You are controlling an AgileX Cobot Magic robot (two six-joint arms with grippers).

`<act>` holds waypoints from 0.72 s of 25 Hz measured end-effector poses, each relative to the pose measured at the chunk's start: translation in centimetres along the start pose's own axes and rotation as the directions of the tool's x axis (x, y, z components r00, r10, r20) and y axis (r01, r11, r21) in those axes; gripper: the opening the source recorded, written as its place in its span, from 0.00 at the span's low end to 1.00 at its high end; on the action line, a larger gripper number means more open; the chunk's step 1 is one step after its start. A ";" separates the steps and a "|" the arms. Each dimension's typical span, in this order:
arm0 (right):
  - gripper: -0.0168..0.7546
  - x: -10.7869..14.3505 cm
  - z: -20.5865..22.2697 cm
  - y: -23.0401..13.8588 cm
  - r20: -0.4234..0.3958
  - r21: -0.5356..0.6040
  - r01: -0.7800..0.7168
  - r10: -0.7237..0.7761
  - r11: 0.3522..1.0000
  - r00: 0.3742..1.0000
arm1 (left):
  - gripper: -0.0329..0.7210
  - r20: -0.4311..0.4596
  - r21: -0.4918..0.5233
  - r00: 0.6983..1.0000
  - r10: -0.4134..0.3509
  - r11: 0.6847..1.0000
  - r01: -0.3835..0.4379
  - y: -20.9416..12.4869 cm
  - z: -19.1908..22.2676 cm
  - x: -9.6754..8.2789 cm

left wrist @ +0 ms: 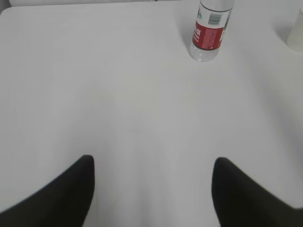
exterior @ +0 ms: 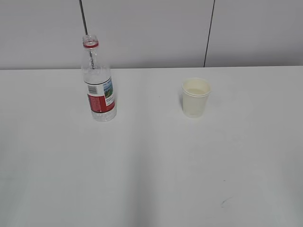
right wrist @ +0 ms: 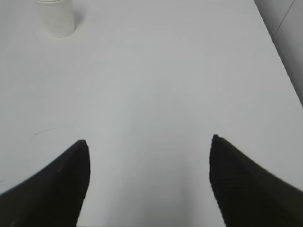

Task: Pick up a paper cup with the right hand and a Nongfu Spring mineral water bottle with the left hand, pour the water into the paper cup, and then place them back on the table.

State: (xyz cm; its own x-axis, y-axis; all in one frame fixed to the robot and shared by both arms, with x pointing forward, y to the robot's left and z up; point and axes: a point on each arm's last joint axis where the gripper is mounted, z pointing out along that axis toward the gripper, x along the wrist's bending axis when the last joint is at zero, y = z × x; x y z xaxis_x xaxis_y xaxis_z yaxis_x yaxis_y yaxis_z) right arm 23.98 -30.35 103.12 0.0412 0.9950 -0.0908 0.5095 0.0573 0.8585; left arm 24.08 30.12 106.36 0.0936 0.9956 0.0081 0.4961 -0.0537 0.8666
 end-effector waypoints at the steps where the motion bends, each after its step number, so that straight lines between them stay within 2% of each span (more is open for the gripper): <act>1: 0.78 0.0 0.0 0.0 0.004 0.002 -0.002 0.002 1.000 1.000 | 0.66 -0.005 -0.013 1.000 -0.003 1.000 0.003 -0.1 -0.2 0.0; 6: 0.78 0.0 0.0 0.0 0.009 0.003 -0.003 0.003 1.000 1.000 | 0.66 -0.009 -0.087 1.000 -0.005 0.996 0.004 -0.8 -1.2 0.0; 18: 0.78 0.0 0.0 0.0 0.009 0.003 -0.003 0.003 1.000 1.000 | 0.65 -0.011 -0.090 1.000 -0.006 0.996 0.005 -0.8 -1.3 0.0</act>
State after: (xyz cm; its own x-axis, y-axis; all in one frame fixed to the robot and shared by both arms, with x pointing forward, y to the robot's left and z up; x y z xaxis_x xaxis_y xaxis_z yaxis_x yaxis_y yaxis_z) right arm 23.99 -30.37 103.07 0.0503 0.9944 -0.0929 0.5116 0.0542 0.8575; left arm 22.58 30.24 106.30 0.0811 0.9967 0.0085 0.4169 -0.0416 0.9080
